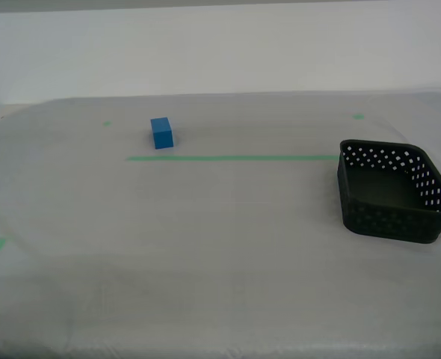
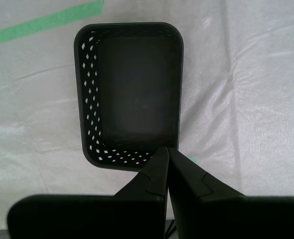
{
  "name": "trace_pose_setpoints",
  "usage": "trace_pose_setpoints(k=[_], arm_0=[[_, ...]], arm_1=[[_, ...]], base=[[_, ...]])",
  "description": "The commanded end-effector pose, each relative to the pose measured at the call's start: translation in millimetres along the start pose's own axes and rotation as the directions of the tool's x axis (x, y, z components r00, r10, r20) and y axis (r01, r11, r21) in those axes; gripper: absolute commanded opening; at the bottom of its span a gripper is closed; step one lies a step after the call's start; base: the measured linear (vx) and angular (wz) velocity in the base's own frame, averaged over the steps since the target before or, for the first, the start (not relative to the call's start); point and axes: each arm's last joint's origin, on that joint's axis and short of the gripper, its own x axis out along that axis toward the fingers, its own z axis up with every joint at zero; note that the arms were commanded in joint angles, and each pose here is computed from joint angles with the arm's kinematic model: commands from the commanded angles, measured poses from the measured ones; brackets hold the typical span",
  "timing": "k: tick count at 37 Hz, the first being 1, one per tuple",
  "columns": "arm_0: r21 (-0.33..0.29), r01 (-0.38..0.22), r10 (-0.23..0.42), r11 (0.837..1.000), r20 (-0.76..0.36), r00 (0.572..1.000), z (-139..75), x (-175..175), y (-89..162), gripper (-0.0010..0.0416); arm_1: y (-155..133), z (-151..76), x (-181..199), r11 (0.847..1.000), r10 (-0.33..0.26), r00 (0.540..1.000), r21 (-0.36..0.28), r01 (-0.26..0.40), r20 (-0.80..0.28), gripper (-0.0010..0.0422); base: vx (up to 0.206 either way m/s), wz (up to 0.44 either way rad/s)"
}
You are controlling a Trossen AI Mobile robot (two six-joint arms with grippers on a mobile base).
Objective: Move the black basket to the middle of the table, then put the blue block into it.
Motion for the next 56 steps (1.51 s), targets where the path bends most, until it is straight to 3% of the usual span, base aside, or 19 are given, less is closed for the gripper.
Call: trace_pose_setpoints(k=[1, 11, 36, 44, 56], arm_0=[[0.000, 0.005, -0.005, 1.000, 0.001, 1.000, -0.2, -0.3, 0.0, 0.0000], [0.001, 0.037, -0.037, 0.999, 0.009, 0.999, 0.4, 0.1, -0.8, 0.0007], [0.026, 0.062, -0.063, 0.998, 0.017, 0.998, 0.7, 0.3, -1.3, 0.0109], [0.026, 0.112, -0.113, 0.993, 0.038, 0.993, 2.2, 2.6, 1.4, 0.0173], [0.007, 0.129, -0.129, 0.992, 0.007, 0.992, 10.7, 19.7, 9.4, 0.0324]], arm_1=[[0.0, 0.7, 0.0, 1.000, 0.001, 1.000, 0.002, -0.001, 0.006, 0.0000], [-0.1, 0.7, 0.0, 1.000, 0.000, 1.000, 0.002, 0.000, 0.006, 0.0000], [0.0, 0.7, 0.0, 1.000, 0.001, 1.000, 0.002, -0.001, 0.006, 0.0000], [-0.1, 0.7, 0.0, 1.000, 0.000, 1.000, 0.002, 0.000, 0.006, 0.0000], [0.0, 0.7, 0.0, 1.000, 0.001, 1.000, 0.002, -0.001, 0.006, 0.0000]], base=[[0.000, 0.000], [0.000, 0.000], [0.000, 0.000], [0.000, 0.000], [0.000, 0.000]])
